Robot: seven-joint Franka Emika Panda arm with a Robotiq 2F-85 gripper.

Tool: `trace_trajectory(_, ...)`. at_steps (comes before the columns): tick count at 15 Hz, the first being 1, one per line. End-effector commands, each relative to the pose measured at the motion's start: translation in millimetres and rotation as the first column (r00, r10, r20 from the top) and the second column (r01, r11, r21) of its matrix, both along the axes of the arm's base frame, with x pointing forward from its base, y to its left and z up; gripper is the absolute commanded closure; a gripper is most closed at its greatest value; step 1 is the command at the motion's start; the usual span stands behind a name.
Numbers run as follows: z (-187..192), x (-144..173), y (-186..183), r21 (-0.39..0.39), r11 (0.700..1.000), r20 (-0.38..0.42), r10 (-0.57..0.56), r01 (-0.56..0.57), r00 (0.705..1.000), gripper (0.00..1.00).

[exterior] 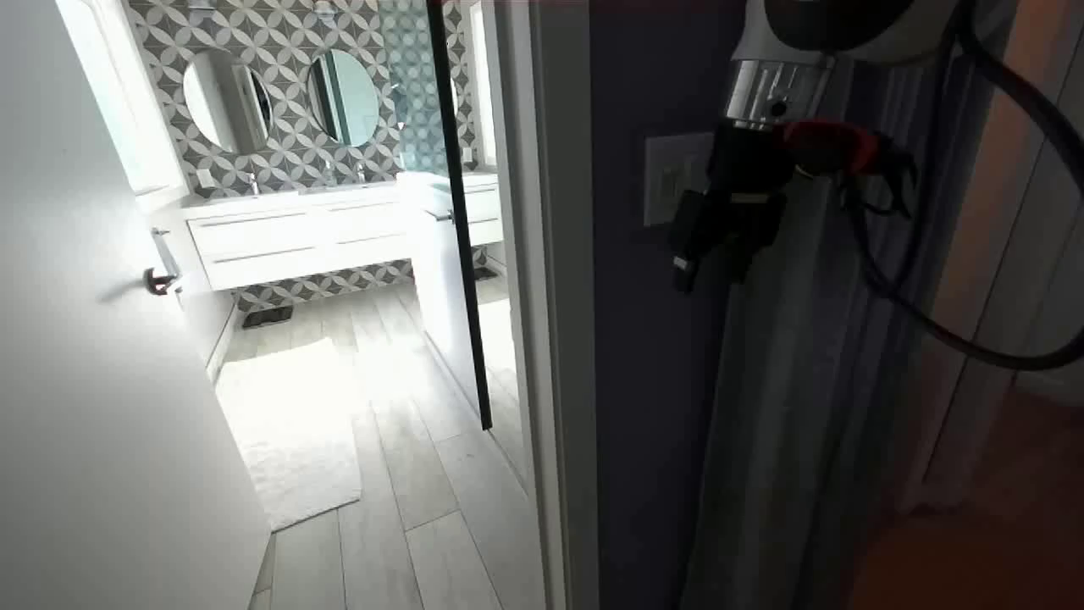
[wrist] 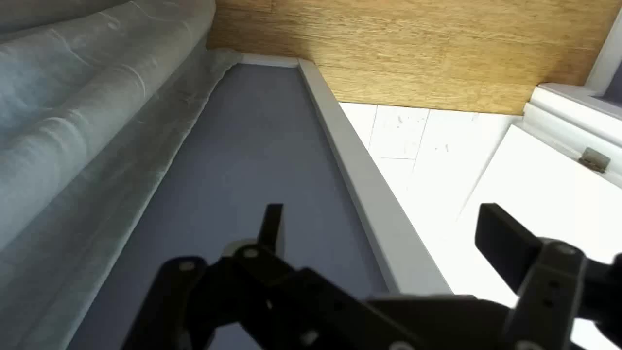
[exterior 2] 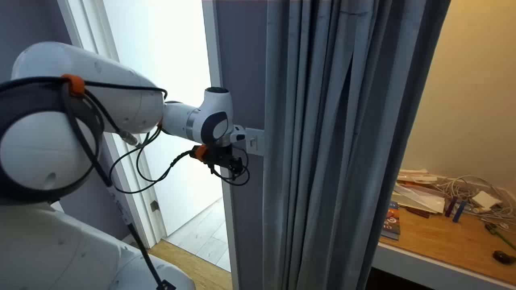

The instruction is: Turn on the light switch on the wall

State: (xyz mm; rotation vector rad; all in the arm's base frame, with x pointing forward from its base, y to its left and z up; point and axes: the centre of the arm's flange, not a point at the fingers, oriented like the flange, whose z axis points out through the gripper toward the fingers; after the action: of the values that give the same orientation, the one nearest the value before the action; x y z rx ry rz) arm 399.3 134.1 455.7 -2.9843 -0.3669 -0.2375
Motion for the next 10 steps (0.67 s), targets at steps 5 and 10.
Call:
trace_trajectory(5,3.7,-0.4,-3.3,0.017,1.0,-0.001,-0.011,0.011,1.0,0.0)
trace_trajectory(10,20.8,-2.1,-33.6,0.229,0.965,-0.048,-0.118,0.126,0.992,0.0)
